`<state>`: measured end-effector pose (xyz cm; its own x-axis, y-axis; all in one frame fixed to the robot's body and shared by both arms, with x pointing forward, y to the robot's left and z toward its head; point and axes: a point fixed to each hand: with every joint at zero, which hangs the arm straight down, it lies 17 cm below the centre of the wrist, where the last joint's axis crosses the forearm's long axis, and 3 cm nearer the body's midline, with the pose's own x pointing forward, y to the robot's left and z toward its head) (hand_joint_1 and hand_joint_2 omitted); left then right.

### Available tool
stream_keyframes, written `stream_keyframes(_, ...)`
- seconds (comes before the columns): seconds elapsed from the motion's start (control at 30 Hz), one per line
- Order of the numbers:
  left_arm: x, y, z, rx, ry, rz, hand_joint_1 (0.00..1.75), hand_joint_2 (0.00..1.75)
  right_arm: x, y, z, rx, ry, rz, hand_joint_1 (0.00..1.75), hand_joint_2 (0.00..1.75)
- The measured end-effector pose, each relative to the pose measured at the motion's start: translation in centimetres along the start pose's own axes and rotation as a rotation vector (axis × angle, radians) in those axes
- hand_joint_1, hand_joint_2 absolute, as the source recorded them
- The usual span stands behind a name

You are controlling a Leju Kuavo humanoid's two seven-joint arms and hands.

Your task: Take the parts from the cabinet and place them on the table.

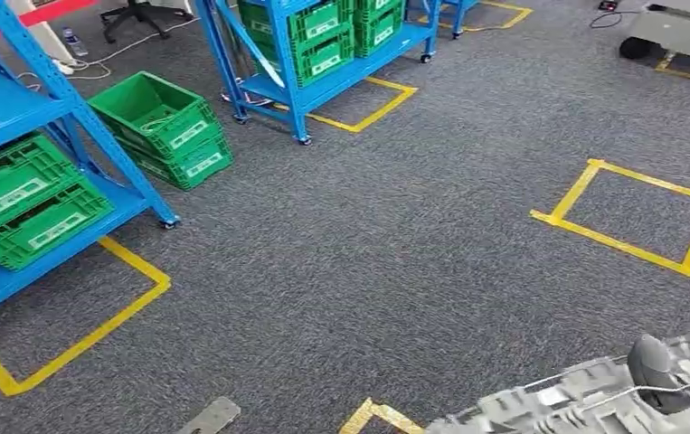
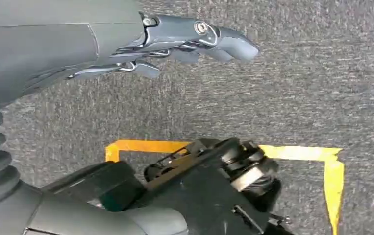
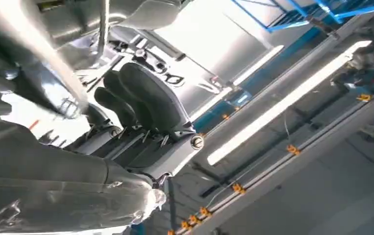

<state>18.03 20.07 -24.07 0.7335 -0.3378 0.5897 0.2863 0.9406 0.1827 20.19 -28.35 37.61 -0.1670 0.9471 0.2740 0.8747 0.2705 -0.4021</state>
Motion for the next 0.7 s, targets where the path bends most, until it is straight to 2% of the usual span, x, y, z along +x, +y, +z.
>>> stream_keyframes(0.7, 0.18, 0.00, -0.04, 0.002, -0.005, -0.002, 0.00, 1.75, 0.01, -0.19, -0.28, -0.011, -0.002, 0.004, 1.75, 1.75)
